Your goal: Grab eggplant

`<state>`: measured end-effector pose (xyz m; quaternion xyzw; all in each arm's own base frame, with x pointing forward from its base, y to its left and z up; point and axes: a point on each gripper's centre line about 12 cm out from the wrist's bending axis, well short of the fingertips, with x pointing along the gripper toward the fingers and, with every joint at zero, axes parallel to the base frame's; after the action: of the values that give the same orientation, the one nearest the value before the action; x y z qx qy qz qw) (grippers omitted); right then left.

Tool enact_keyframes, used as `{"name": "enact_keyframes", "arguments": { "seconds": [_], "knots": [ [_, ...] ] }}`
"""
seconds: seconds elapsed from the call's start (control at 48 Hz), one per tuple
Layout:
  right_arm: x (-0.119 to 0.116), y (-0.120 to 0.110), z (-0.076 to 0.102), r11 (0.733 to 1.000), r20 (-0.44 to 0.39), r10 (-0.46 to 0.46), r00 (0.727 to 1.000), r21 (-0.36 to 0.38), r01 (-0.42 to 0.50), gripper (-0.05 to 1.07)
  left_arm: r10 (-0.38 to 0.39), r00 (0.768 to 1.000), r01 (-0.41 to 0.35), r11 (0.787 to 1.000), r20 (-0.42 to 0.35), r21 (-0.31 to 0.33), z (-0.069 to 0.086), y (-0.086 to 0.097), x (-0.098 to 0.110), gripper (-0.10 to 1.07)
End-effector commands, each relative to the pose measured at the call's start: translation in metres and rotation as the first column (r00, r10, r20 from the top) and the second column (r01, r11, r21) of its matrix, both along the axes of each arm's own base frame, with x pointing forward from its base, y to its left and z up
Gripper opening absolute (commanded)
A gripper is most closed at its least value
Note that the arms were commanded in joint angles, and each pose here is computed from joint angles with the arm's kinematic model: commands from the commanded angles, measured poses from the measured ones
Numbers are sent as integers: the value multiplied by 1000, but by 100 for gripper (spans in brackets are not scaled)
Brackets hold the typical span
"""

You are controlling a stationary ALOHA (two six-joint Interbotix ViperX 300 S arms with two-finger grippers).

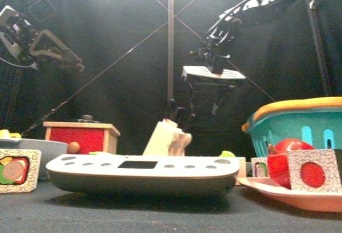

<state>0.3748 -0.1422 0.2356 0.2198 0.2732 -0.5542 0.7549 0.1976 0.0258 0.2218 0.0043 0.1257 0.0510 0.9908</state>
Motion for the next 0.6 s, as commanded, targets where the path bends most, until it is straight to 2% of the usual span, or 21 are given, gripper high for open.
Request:
{"name": "enact_keyframes", "arguments": {
  "seconds": [0.0, 0.583],
  "knots": [
    [5, 9, 22, 1000, 56, 19, 998, -12, -18, 94, -2, 1000, 2, 1000, 15, 2, 5, 0, 2, 68],
    [27, 68, 7, 989, 37, 142, 989, 38, -143, 94, 4, 1000, -4, 1000, 15, 1, 5, 1, 2, 68]
  ]
}}
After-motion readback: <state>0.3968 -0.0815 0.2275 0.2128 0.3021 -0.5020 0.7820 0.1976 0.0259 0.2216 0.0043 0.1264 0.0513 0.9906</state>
